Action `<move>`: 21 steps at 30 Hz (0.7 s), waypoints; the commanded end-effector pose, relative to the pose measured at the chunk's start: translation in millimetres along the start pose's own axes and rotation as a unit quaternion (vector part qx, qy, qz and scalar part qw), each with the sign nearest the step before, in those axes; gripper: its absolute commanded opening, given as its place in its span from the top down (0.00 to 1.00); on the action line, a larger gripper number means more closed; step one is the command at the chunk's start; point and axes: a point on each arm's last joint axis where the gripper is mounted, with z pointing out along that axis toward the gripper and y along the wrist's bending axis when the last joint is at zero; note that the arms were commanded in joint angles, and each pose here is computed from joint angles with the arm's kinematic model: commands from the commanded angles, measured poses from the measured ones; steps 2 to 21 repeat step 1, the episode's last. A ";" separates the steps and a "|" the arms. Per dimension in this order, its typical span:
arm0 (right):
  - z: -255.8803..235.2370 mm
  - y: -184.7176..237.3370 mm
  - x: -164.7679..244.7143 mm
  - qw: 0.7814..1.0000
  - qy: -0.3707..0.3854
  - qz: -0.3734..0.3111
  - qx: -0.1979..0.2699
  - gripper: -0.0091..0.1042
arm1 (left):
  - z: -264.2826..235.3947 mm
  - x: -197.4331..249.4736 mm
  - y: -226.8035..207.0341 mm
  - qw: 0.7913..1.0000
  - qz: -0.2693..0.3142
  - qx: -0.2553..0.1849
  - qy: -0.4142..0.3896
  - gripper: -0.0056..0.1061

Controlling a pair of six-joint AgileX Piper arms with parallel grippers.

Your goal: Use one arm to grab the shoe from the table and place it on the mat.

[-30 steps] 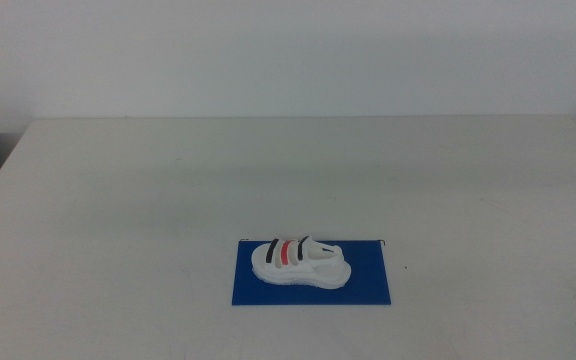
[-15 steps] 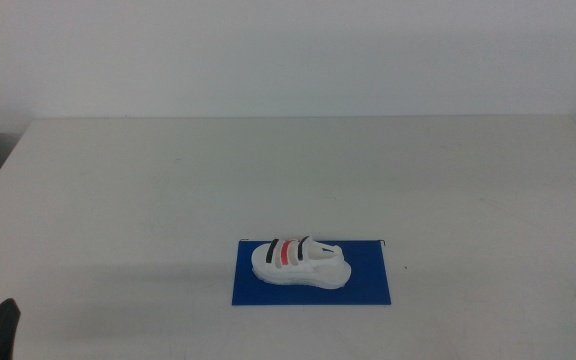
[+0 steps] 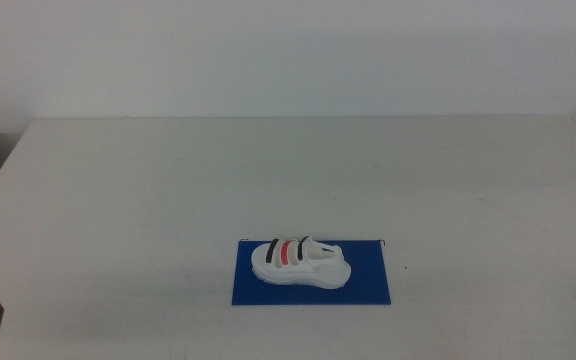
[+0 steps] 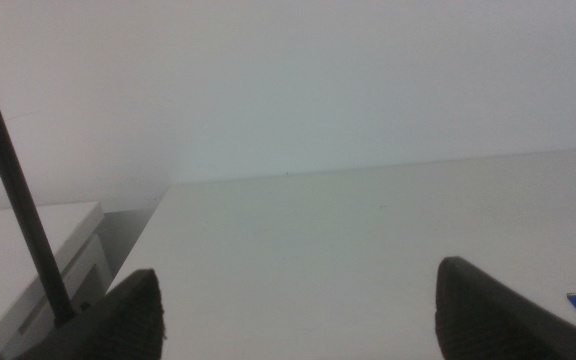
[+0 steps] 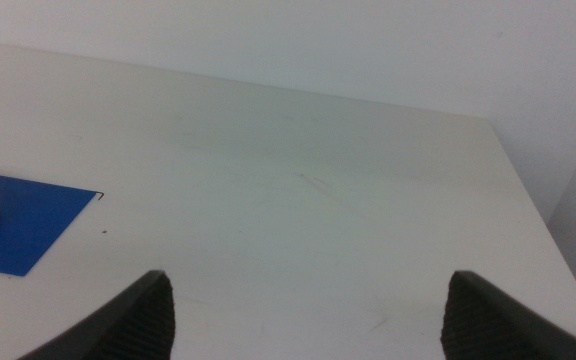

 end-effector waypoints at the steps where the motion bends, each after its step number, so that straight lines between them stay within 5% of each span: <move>1: 0.5 -0.3 -4.7 0.999 -0.032 -0.011 0.002 0.23 | -1.3 -5.5 0.5 0.999 -0.002 -0.003 -0.044 0.11; 21: 0.5 -0.3 -4.7 0.999 -0.032 -0.011 0.002 0.23 | -1.3 -5.5 0.5 0.999 -0.002 -0.003 -0.044 0.11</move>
